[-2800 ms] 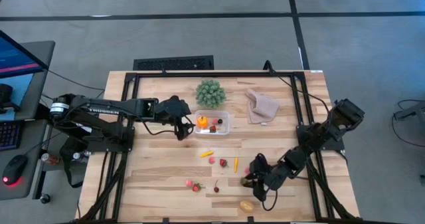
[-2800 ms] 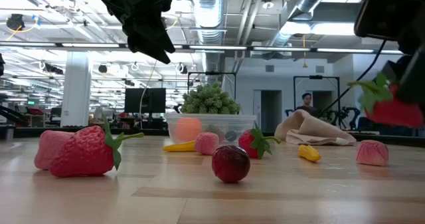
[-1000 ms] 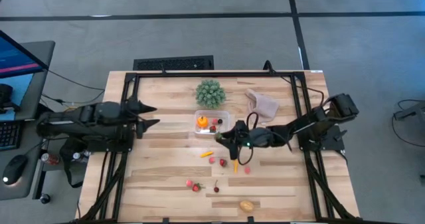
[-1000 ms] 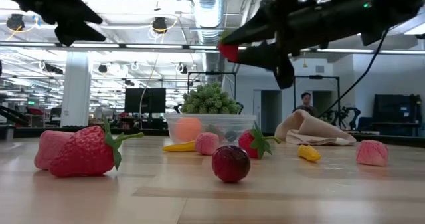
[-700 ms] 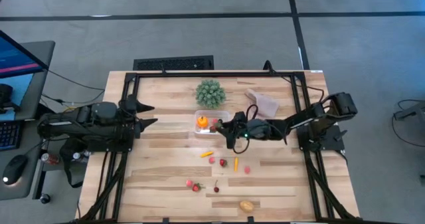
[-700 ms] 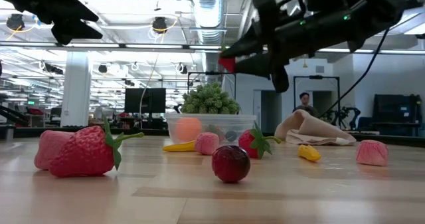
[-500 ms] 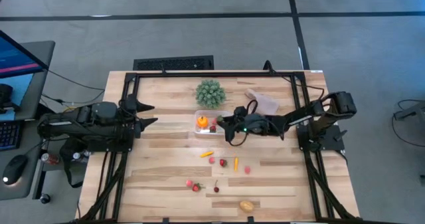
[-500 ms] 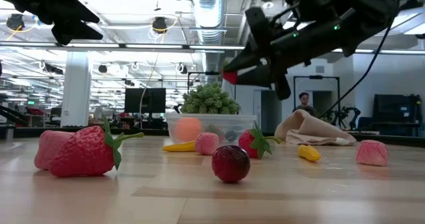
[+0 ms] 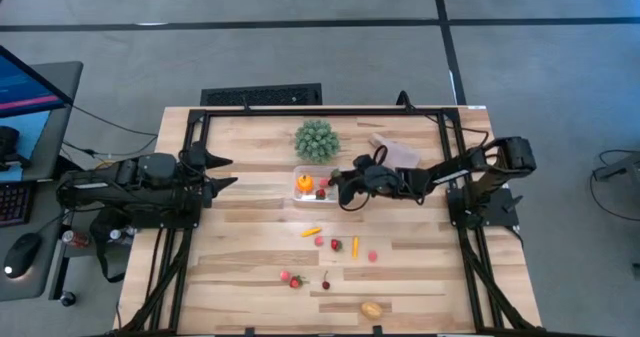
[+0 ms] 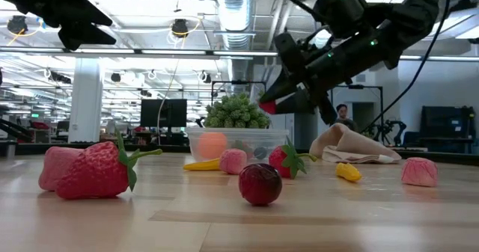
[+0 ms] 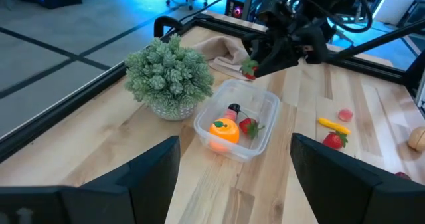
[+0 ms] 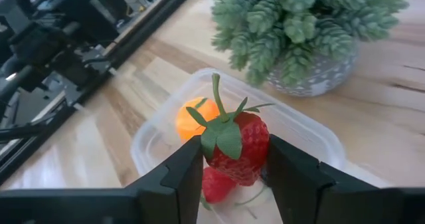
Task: Pick and placing Produce into tupperware
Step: Put the red strawberry into the transparent container
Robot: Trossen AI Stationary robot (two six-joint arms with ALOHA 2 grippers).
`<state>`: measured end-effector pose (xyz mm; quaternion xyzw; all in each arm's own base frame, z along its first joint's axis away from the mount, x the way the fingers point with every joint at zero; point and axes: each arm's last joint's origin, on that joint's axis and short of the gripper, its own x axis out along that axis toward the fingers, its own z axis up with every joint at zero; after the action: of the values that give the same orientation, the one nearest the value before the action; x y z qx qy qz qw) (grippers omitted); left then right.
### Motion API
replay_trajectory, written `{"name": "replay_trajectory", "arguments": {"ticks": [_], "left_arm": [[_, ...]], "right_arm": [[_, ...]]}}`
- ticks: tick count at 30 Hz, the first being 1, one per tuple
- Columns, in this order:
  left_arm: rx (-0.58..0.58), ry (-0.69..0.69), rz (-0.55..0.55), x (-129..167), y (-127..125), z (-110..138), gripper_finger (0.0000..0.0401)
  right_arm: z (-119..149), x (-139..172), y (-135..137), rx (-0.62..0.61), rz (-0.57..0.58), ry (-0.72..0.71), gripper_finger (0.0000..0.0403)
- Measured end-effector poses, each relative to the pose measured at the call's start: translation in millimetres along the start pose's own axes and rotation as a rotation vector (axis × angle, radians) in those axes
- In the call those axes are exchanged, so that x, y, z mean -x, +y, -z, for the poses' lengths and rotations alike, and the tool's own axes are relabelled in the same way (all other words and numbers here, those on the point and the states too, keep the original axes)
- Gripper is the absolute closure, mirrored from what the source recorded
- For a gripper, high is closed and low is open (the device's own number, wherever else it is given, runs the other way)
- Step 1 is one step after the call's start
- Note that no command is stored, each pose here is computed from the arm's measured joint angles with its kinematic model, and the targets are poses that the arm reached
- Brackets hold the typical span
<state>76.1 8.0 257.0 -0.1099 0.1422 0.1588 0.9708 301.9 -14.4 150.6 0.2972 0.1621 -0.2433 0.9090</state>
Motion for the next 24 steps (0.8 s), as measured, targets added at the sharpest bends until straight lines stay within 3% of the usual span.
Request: {"name": "replay_trajectory", "arguments": {"ticks": [24], "left_arm": [[0.0, -0.001, 0.0, 0.1, 0.0, -0.2, 0.0126]], "right_arm": [[-2.8, -2.1, -5.1, 0.002, 0.023, -0.004, 0.0255]]}}
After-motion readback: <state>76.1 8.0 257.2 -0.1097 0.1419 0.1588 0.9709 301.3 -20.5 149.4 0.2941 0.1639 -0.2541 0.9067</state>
